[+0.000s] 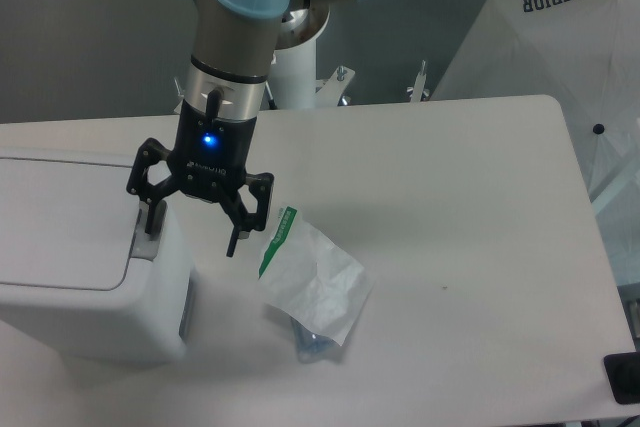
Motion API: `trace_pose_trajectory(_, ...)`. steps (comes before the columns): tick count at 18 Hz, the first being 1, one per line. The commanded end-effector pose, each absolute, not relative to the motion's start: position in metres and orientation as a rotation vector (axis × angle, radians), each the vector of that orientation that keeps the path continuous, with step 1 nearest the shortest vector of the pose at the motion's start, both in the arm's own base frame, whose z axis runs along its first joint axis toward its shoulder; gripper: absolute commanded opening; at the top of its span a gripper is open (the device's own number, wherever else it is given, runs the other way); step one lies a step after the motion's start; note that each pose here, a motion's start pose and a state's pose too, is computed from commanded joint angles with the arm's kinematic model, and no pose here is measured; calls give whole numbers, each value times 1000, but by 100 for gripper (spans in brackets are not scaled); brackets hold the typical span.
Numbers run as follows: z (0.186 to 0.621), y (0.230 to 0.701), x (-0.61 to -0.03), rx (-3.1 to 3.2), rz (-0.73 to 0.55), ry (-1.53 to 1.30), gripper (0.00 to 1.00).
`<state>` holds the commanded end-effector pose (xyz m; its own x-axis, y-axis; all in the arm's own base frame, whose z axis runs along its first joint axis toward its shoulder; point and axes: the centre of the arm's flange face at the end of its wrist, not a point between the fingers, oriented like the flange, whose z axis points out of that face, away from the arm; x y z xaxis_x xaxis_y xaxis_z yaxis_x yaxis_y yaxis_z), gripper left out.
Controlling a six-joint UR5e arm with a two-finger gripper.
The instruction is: Open the trash can
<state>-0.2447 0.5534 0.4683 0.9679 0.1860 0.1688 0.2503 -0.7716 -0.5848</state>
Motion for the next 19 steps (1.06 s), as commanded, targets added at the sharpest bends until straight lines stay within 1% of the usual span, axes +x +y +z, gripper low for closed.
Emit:
trace_pose_trajectory(4, 470, 553, -244, -2471, -131, -304, 100)
trace_pose_trajectory(10, 513, 552, -251, -2408, -61, -258, 100)
trace_pose_trajectory(14, 530, 545, -271, -2398, 54, -128, 100)
trace_pose_trajectory(17, 531, 534, -293, -2449, 204, -149, 100)
trace_pose_trajectory(19, 531, 527, -305, -2469, 267, -190, 100)
